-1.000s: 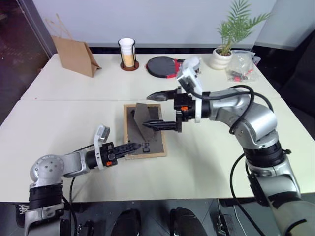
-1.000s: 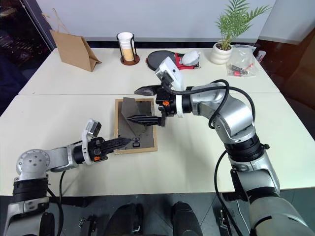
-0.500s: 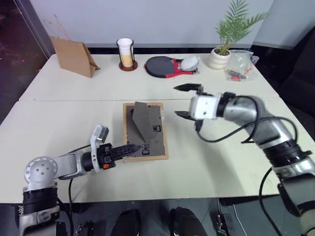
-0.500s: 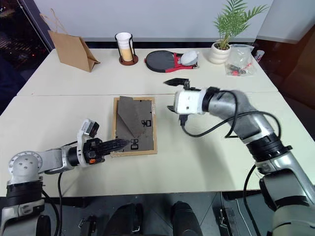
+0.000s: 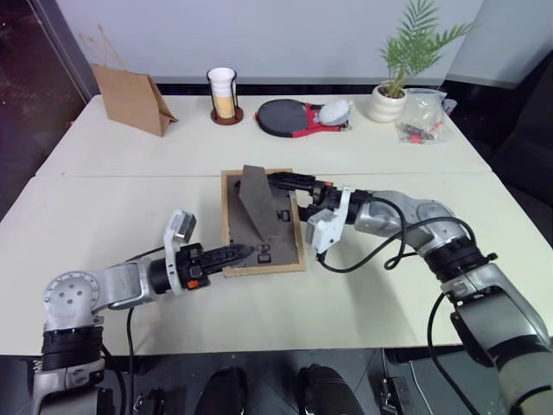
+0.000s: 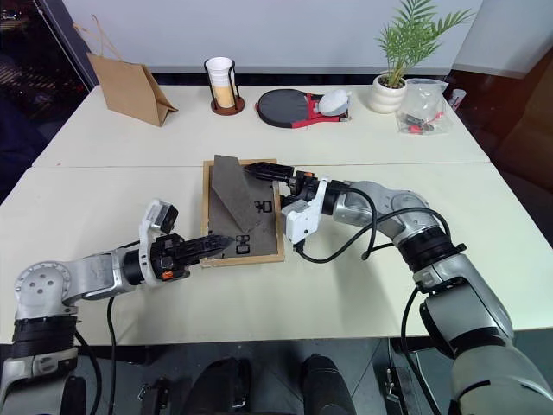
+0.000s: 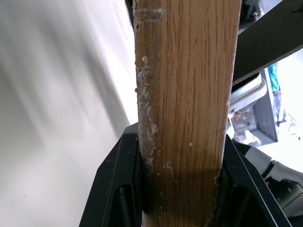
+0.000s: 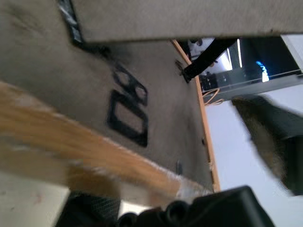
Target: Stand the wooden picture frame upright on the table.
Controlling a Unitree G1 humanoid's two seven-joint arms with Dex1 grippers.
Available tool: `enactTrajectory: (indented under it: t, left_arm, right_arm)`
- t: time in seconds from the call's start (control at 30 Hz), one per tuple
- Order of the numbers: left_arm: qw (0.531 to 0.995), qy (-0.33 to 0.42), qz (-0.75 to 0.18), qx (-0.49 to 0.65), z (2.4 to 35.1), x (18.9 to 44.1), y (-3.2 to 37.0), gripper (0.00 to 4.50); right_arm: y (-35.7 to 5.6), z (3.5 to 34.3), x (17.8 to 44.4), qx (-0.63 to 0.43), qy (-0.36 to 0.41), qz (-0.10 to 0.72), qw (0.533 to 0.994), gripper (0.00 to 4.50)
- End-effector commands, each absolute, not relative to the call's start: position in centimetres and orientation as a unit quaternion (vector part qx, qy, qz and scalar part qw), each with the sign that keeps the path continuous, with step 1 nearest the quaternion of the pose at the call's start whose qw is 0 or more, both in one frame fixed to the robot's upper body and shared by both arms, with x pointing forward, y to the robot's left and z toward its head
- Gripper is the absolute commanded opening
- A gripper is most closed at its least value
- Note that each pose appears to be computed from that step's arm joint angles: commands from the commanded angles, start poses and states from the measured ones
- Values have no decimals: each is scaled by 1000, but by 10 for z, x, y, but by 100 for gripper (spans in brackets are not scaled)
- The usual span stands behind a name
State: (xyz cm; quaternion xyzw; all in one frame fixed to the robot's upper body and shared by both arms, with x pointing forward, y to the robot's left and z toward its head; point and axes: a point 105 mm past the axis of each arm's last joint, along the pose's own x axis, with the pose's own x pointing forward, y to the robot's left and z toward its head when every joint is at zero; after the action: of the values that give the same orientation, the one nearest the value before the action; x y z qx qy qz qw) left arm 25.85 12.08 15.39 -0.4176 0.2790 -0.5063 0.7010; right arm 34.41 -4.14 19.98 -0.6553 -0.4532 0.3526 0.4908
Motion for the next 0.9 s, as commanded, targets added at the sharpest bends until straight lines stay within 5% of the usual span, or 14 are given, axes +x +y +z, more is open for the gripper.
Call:
enactTrajectory:
  t: [0.03, 0.1, 0.17, 0.4, 0.63, 0.9]
  left_arm:
    - [696, 256, -528, -415, 170, 253, 117, 106]
    - [697, 256, -526, -415, 172, 253, 116, 106]
    - [702, 256, -520, -414, 172, 254, 117, 106]
    - [801, 217, -471, -299, 180, 266, 149, 445]
    - [899, 131, -415, -56, 201, 278, 219, 448]
    - [895, 132, -421, 57, 181, 284, 220, 448]
  right_arm:
    - [-37, 212, 343, -650, -474, 344, 484, 210]
    - [-37, 212, 344, -649, -474, 344, 486, 135]
    - [-38, 213, 344, -648, -474, 344, 487, 125]
    - [-45, 221, 347, -603, -439, 375, 550, 124]
    - [-51, 220, 346, -381, -254, 540, 706, 124]
    - [-55, 184, 351, -115, 14, 696, 709, 124]
